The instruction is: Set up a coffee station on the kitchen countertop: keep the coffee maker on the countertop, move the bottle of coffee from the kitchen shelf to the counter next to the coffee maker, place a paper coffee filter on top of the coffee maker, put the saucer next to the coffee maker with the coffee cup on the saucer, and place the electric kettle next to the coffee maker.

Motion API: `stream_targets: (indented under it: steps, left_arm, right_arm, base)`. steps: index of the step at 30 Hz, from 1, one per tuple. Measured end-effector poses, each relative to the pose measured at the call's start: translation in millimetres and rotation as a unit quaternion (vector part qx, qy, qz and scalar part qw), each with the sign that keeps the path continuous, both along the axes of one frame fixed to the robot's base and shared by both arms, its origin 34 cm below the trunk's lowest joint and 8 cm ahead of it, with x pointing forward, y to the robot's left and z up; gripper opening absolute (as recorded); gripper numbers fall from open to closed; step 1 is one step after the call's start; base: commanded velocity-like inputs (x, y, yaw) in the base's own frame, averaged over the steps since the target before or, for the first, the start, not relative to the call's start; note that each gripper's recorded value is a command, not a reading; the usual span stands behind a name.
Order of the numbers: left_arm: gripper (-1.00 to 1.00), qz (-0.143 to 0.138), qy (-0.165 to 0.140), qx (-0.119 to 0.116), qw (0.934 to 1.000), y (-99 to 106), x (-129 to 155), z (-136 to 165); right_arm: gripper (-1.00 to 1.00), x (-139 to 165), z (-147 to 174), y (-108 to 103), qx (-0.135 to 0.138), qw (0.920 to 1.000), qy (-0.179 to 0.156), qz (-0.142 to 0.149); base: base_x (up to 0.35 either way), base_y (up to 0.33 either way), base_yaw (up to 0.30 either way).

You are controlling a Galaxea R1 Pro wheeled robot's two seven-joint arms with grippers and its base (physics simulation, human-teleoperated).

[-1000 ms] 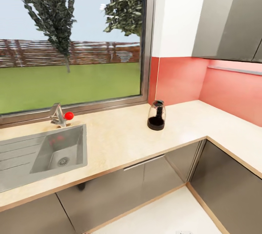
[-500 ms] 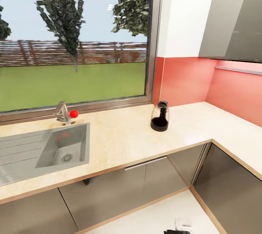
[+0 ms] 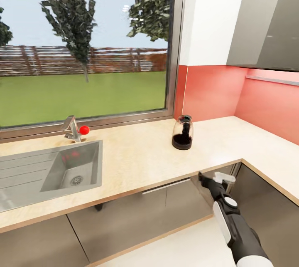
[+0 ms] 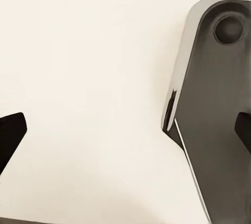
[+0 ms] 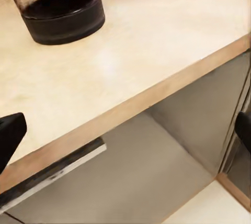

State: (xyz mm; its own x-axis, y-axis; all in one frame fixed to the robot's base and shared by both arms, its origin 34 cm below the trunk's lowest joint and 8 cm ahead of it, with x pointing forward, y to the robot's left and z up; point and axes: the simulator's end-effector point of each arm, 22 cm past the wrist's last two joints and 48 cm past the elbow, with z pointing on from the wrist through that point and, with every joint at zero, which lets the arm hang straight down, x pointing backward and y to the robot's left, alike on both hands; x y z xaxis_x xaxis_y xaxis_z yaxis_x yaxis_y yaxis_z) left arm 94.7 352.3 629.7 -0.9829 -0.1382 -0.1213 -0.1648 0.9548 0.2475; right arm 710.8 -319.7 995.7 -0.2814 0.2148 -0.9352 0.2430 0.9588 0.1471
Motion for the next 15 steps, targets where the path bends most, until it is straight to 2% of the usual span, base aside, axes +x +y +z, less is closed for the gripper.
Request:
stream_targets:
  steps: [3, 6, 12, 15]
  left_arm:
    - [1.0, -0.003, 0.0, -0.001, 1.0, -1, 1, 0]
    - [1.0, -0.003, 0.0, -0.002, 1.0, -2, 1, 0]
    - [1.0, -0.002, 0.001, -0.004, 1.0, -5, 0, -1]
    - [1.0, -0.002, 0.004, -0.006, 1.0, -9, -1, -1]
  right_arm:
    - [1.0, 5, 30, -3, -0.003, 0.9997, -0.023, 0.0]
    - [1.0, 7, 44, -4, -0.005, 0.9994, -0.036, -0.001]
    - [1.0, 11, 79, -6, -0.009, 0.9975, -0.07, 0.0]
    - [1.0, 13, 101, -8, -0.017, 0.996, -0.085, 0.02]
  base:
    - [0.0, -0.003, 0.0]
    - [0.0, -0.103, 0.0]
    - [0.058, -0.241, 0.0]
    - [0.177, -0.27, 0.0]
